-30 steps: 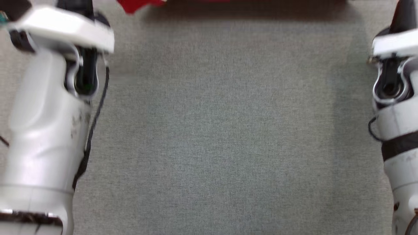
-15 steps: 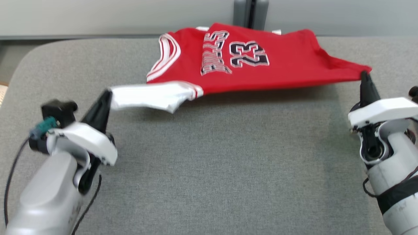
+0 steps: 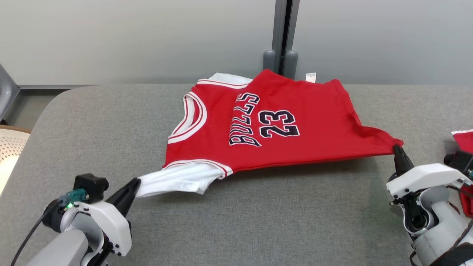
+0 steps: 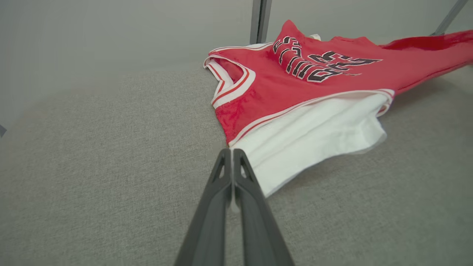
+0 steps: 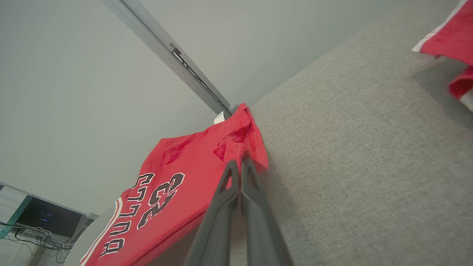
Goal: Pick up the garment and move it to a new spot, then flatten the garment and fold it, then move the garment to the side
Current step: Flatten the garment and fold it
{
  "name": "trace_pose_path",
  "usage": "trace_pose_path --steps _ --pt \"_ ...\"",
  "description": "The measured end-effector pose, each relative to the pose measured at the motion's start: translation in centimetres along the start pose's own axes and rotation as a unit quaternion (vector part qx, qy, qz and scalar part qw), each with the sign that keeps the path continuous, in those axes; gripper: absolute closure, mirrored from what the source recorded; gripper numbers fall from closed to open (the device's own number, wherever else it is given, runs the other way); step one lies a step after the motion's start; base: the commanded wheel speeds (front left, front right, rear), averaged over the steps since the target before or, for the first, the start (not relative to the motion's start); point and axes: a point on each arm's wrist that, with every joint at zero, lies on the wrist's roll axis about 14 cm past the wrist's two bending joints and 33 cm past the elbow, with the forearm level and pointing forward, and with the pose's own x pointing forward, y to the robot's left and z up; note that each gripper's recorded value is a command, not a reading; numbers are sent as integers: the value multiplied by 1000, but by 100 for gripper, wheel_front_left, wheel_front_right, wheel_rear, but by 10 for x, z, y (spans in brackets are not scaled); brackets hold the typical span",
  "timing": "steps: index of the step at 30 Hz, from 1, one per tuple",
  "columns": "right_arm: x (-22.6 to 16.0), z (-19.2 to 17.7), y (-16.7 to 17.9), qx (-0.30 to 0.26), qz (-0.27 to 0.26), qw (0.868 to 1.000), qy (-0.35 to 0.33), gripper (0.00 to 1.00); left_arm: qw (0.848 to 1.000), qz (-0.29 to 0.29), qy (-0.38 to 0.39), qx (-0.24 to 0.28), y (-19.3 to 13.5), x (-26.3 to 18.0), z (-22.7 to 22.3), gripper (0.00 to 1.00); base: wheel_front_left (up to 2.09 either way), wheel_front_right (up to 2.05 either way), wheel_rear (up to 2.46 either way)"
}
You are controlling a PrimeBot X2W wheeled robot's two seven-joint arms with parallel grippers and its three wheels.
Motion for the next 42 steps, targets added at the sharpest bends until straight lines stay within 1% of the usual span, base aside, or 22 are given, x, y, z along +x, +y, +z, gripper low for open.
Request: trace_pose_path --steps 4,9,12,16,21,25,30,38,42 --pt "-15 -3 -5 15 -3 1000 -3 100 1000 -21 14 5 -13 -13 -11 100 0 0 0" --pt "-33 -4 -17 35 -10 999 -16 100 999 -45 29 -2 -28 -27 -24 100 0 0 0" --pt "-43 3 -28 51 -20 998 -41 100 998 -61 34 -5 -38 -32 -29 100 0 0 0" --pt "-57 1 -38 77 -26 995 -59 100 996 -74 41 -12 -47 -36 -36 100 0 0 0" --pt "-73 -6 -51 85 -37 994 -65 100 995 -90 46 -20 -57 -38 -40 100 0 0 0" --pt "-83 -19 -59 72 -43 996 -41 100 993 -104 58 -27 -63 -42 -44 100 0 0 0" --pt "-87 -25 -66 51 -45 998 -5 100 987 -133 75 -47 -77 -53 -46 100 0 0 0" --pt "-89 -31 -60 16 -26 997 69 100 980 -167 93 -63 -89 -73 -41 100 0 0 0" --pt "-92 -28 -58 6 -21 996 91 100 978 -174 98 -65 -90 -81 -39 100 0 0 0"
